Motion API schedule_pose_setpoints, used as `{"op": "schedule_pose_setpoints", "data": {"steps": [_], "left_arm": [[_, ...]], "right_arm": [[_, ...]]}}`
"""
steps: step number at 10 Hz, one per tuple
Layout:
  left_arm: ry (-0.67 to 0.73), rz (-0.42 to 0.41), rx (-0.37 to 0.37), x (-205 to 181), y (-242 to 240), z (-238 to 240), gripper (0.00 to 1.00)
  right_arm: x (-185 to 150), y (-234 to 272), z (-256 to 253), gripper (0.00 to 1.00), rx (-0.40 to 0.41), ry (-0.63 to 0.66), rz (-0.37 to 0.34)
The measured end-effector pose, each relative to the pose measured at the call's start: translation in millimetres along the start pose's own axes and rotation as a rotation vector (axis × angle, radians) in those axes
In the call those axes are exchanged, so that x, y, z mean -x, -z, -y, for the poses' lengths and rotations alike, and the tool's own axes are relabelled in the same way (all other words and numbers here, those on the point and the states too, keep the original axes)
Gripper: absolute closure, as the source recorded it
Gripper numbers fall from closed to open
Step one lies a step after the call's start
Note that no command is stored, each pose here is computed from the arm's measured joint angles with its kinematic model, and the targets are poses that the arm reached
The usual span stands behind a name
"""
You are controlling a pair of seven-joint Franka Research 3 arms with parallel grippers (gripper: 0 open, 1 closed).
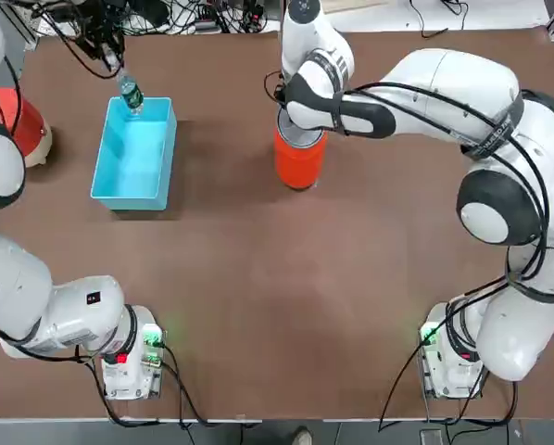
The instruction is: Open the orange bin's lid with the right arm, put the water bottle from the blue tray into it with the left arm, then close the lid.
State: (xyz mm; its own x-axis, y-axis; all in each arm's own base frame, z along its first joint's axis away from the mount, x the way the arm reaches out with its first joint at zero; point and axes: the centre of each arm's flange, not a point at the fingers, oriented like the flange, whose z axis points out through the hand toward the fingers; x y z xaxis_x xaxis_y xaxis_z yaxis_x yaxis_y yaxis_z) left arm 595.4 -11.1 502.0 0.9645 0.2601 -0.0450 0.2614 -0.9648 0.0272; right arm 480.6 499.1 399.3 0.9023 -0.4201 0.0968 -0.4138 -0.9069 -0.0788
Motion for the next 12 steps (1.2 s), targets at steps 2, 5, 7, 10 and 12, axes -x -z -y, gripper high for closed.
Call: {"op": "schedule_pose_setpoints", "data": {"steps": [2,5,7,10,12], "left_arm": [[0.051,0.0,0.017,11,34,-33,0.63],[0.157,0.034,0.08,43,67,-98,0.63],[0.188,0.062,0.112,80,69,-164,0.63],[0.245,0.063,0.239,117,69,-242,0.63],[0.271,0.069,0.283,147,49,-301,0.63]], "right_arm": [[-23,30,-1,0.98,0.028,-0.033,-0.005],[-58,63,-20,0.98,0.054,-0.054,-0.004],[-80,74,-40,0.98,0.098,-0.03,0.012],[-122,96,-76,0.98,0.127,-0.018,0.026],[-137,100,-89,0.98,0.137,-0.016,0.033]]}}
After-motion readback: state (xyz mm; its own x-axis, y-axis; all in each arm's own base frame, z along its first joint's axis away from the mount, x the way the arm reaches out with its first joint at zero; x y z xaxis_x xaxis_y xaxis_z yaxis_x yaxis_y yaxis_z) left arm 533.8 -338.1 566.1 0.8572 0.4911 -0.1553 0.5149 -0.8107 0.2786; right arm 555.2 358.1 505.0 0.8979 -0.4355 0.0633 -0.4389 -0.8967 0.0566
